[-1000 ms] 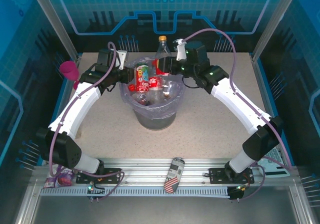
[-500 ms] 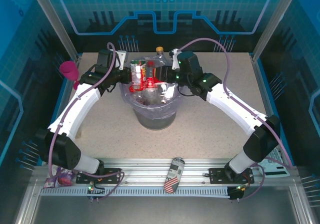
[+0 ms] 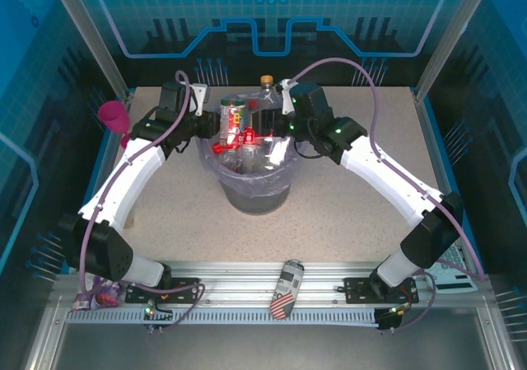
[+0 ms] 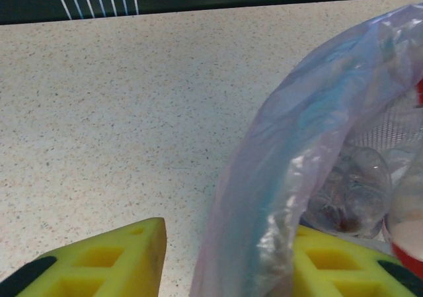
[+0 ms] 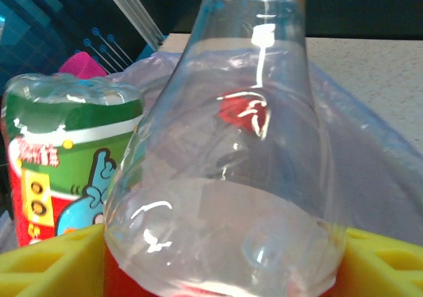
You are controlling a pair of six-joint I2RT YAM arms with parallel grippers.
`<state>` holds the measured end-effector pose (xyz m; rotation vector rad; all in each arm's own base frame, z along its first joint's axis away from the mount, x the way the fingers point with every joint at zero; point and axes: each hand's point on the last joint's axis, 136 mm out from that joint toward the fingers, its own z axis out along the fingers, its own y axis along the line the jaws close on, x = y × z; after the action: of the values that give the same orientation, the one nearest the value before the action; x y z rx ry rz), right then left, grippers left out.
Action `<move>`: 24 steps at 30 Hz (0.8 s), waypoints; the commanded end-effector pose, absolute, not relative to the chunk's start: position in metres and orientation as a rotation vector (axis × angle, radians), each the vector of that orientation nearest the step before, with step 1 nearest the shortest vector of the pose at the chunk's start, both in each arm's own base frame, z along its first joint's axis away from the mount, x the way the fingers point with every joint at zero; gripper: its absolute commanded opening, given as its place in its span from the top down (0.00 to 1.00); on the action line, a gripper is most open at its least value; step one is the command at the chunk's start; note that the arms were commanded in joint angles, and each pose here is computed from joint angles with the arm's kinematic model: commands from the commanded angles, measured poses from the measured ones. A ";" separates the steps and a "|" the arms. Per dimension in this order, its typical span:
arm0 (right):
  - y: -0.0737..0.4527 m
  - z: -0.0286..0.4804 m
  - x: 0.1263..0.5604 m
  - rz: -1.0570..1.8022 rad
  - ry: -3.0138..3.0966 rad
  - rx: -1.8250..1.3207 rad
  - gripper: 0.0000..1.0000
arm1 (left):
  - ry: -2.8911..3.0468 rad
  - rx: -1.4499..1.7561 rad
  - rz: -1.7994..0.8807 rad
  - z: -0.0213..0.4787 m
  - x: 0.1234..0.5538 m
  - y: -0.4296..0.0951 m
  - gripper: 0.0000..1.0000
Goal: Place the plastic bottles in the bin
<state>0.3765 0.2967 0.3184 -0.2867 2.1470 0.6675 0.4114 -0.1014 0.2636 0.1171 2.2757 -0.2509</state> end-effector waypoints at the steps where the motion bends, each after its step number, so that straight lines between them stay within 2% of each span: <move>1: 0.278 0.326 0.371 0.516 2.156 -0.370 0.19 | 2.429 0.093 -0.164 0.229 0.386 -0.085 0.50; 9: 0.262 0.347 0.367 0.481 2.146 -0.421 0.14 | 2.349 0.081 -0.146 0.270 0.382 -0.079 0.28; 13: 0.254 0.353 0.365 0.477 2.151 -0.419 0.14 | 2.294 0.071 -0.145 0.294 0.378 -0.077 0.21; 19: 0.256 0.340 0.366 0.508 2.191 -0.413 0.27 | 2.208 0.056 -0.237 0.331 0.368 -0.084 0.16; 24: 0.263 0.319 0.367 0.544 2.231 -0.411 0.34 | 2.174 0.065 -0.345 0.349 0.360 -0.098 0.18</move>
<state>0.3694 0.2634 0.3352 -0.4116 2.1813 0.5190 0.3703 -0.0873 0.3329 0.0665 2.1937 -0.2491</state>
